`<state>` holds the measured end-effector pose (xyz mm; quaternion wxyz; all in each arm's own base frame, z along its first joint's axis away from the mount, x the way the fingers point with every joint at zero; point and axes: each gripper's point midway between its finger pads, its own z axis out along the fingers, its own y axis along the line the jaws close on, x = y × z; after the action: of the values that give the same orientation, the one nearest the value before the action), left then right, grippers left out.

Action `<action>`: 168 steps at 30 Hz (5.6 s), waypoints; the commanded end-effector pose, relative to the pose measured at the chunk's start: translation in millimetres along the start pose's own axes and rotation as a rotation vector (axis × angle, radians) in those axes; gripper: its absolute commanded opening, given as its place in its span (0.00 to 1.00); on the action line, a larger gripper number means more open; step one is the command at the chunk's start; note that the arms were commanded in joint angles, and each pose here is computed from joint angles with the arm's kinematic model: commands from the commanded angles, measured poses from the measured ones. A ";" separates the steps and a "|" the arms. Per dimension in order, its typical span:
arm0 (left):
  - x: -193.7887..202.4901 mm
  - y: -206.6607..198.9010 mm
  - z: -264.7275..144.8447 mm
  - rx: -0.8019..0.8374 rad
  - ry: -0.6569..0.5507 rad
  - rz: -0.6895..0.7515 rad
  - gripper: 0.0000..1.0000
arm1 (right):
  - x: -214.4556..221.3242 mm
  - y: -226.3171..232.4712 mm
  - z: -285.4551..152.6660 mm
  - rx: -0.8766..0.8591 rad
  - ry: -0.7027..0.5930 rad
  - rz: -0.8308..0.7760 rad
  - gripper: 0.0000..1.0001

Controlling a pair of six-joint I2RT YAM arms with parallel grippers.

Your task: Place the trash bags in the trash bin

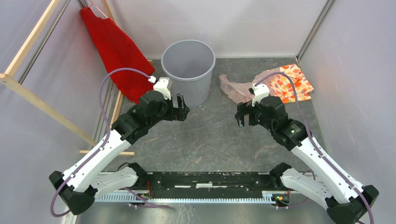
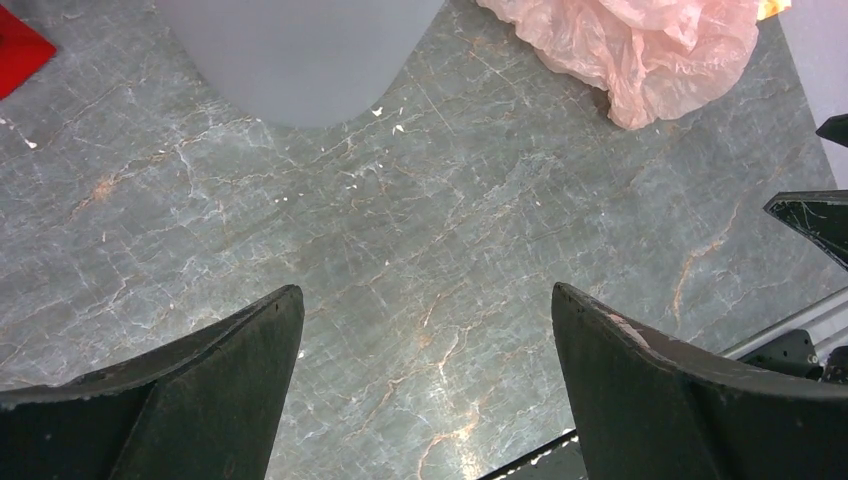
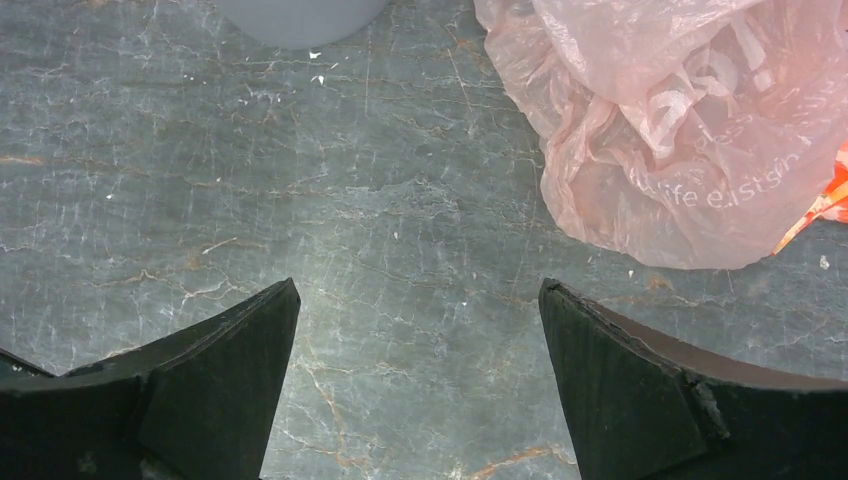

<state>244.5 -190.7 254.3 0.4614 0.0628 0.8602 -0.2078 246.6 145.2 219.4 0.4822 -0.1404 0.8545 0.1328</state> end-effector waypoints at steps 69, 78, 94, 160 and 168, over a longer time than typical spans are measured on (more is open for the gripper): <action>65.6 12.8 14.7 -0.058 0.059 -0.482 1.00 | 19.5 -59.7 109.3 0.268 0.062 0.154 0.03; 91.8 5.7 35.9 -0.036 0.144 -0.534 1.00 | 95.2 11.1 66.3 0.003 0.040 0.123 0.00; 125.7 -18.7 87.6 0.071 0.261 -0.698 0.92 | 140.4 41.7 50.8 -0.155 0.027 0.044 0.00; 81.6 66.2 52.0 -0.251 0.162 -0.129 0.02 | -22.0 -40.1 15.9 0.109 -0.143 0.173 0.98; 78.1 77.2 46.4 -0.243 0.180 -0.155 0.02 | -0.3 1.6 20.5 -0.159 -0.151 0.147 0.91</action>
<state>261.2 -149.8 139.9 0.3698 -0.0604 0.9187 -0.1251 276.4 127.6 195.8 0.5077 -0.0448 0.8432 0.1707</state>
